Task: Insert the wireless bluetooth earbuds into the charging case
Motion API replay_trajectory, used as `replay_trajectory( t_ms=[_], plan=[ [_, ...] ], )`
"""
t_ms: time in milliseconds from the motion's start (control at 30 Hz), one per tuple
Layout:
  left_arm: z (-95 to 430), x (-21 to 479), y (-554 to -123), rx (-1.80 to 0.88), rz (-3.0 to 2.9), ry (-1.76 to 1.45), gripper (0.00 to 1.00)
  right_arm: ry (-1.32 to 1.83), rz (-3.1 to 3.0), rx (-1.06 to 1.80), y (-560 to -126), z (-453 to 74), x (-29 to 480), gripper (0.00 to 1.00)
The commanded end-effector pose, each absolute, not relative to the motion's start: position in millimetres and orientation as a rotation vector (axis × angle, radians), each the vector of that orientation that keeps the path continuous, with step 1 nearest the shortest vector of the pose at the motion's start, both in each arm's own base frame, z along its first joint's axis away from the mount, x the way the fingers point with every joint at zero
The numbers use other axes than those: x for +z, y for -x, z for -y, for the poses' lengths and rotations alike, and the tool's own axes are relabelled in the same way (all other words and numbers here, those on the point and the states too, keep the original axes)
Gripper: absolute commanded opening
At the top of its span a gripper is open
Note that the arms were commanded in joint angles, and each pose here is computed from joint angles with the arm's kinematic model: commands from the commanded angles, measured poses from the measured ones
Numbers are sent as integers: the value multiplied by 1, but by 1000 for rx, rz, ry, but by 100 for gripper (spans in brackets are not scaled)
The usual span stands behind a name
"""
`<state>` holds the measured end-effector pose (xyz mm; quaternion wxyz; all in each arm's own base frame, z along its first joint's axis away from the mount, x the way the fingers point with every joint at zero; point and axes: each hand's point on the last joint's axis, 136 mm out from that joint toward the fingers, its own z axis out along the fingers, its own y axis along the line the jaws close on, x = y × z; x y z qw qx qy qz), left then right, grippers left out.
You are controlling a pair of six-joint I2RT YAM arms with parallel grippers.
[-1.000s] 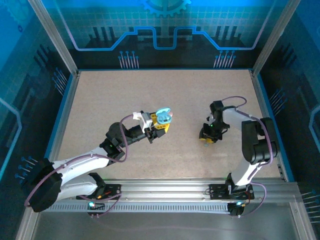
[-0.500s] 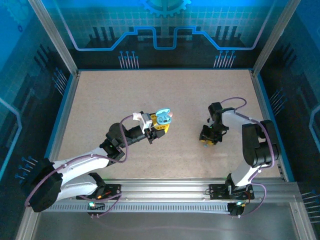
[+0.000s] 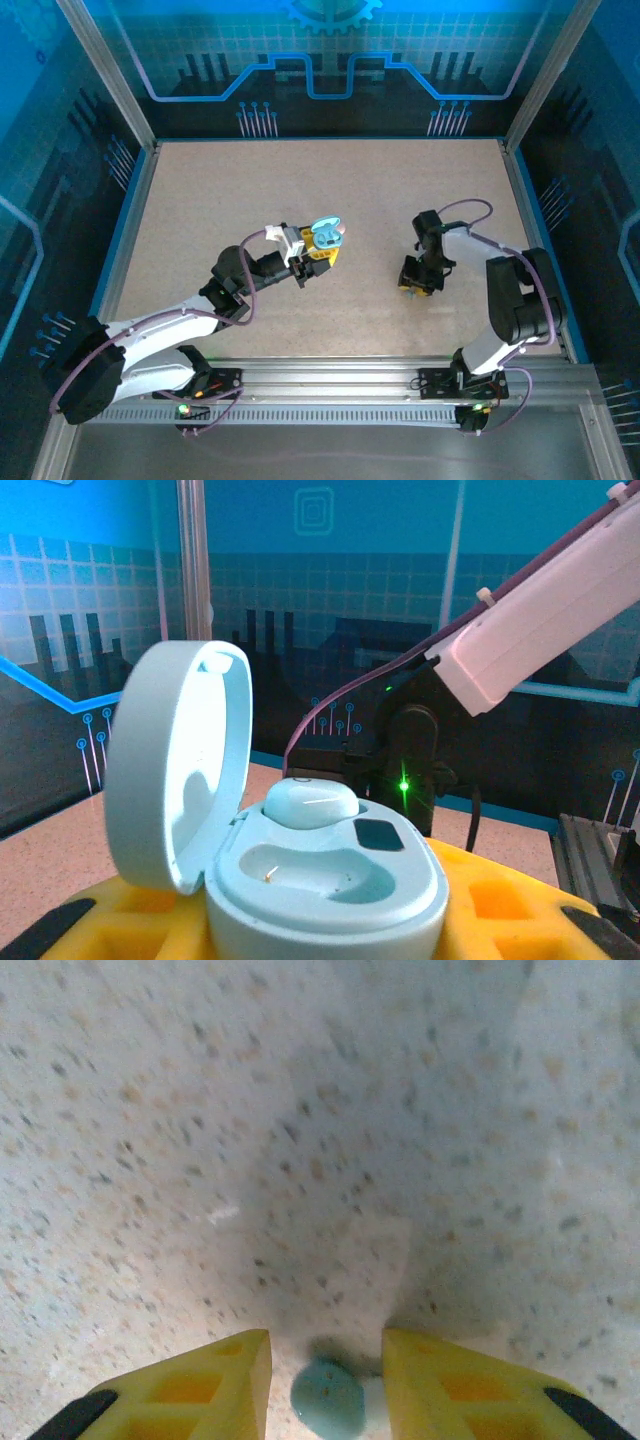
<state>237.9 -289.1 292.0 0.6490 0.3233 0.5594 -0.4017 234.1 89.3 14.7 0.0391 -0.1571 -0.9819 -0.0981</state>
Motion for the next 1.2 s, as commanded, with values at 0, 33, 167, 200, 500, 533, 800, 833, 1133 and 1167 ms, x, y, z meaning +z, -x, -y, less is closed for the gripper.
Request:
replay_trajectory(
  t_ms=[0,33,167,200,500,533,800,833,1133,1167],
  plan=[
    [289,302,-234,-933,-1233,-715,37,498,2910,-293,-206,-94,15,36],
    [289,302,-234,-937,-1232,-715,37,493,2904,-303,-204,-95,16,36],
    [289,303,-234,-939,-1232,-713,37,473,2914,-298,-202,-95,17,36],
    [289,303,-234,-941,-1231,-712,37,464,2924,-282,-203,-93,18,36],
    [290,303,-235,-941,-1233,-711,37,355,2994,-141,-221,-80,25,39],
    [290,302,-235,-939,-1236,-713,37,343,3001,-142,-223,-81,26,40],
    [291,300,-236,-941,-1242,-715,37,283,3000,-125,-229,-84,24,39],
    [291,299,-237,-941,-1244,-715,37,276,2996,-128,-228,-86,23,38],
    [291,298,-237,-938,-1248,-712,37,233,2971,-148,-229,-94,16,28],
    [291,298,-237,-937,-1248,-713,37,231,2970,-150,-229,-94,16,28]
  ],
)
